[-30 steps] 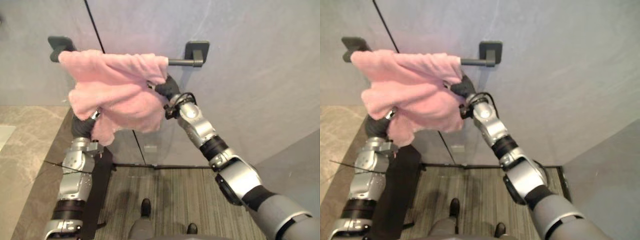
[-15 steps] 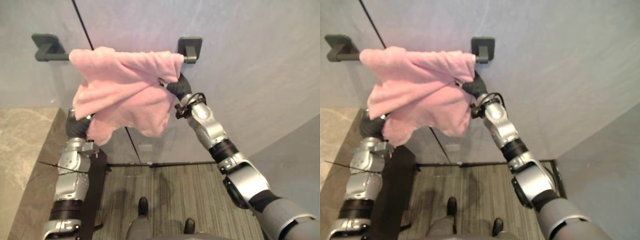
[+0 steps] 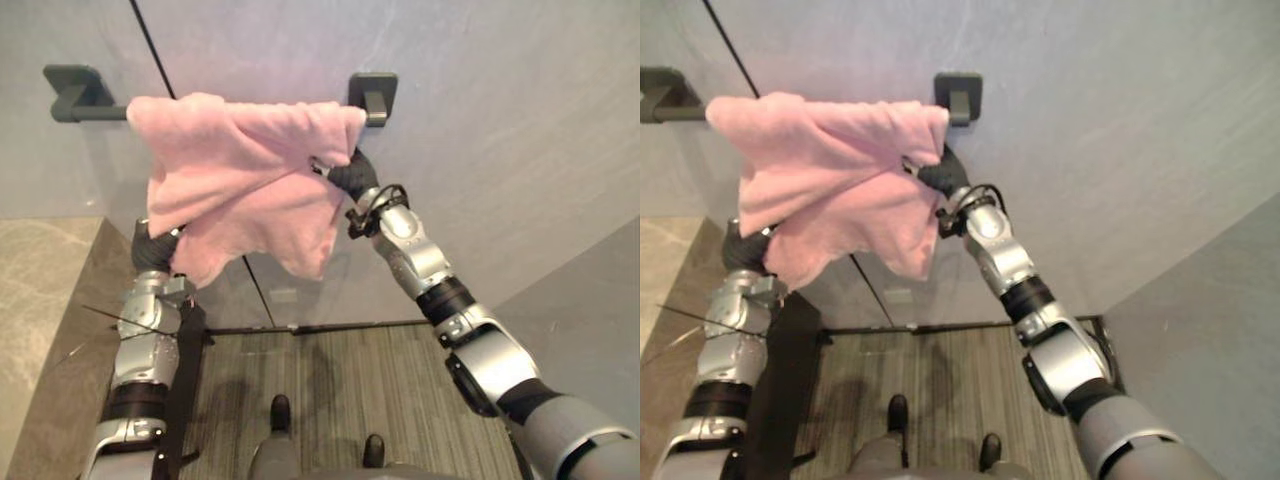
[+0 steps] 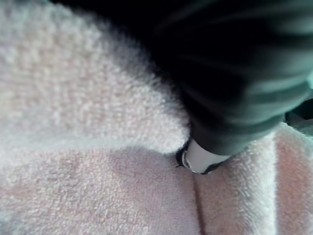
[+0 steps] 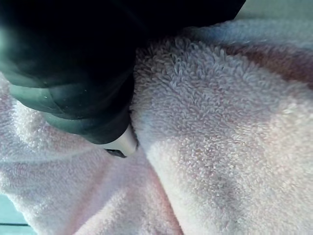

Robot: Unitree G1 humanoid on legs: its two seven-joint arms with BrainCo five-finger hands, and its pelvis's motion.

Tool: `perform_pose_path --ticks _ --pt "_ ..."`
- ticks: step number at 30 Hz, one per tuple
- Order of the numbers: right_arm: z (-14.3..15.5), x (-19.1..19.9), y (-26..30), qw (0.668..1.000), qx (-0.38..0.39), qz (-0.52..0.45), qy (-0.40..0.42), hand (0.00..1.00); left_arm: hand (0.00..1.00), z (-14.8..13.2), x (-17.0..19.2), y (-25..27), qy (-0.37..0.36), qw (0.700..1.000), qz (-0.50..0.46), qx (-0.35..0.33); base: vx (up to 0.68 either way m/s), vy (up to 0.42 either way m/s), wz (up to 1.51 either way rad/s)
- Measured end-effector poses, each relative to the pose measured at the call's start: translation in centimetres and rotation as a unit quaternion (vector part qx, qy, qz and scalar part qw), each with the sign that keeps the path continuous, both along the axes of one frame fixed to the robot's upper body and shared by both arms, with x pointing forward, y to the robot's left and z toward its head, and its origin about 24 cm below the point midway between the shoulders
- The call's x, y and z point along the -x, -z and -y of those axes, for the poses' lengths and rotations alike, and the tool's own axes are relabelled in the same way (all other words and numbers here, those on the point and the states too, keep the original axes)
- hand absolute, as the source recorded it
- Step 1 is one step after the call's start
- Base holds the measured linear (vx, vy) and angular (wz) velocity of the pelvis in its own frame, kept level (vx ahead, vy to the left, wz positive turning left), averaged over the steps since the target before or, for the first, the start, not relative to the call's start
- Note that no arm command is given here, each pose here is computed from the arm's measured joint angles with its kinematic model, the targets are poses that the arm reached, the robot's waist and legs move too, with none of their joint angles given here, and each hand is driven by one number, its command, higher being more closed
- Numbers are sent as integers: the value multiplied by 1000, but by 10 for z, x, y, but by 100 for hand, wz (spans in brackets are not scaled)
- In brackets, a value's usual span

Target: Organize washtable

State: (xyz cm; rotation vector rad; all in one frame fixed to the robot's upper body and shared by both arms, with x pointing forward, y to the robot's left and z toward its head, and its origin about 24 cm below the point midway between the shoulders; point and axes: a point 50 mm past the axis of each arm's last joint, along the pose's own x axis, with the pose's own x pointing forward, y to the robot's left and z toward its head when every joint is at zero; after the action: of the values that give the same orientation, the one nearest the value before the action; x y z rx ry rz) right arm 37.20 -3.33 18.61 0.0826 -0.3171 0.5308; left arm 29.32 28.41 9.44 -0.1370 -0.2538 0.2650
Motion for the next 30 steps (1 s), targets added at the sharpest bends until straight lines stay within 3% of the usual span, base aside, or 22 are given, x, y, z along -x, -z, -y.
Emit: perform_pose_path --ticks 30 --pt "-39 14 -2 998 23 8 -66 100 100 -23 1 18 -55 997 -42 17 0 0 0"
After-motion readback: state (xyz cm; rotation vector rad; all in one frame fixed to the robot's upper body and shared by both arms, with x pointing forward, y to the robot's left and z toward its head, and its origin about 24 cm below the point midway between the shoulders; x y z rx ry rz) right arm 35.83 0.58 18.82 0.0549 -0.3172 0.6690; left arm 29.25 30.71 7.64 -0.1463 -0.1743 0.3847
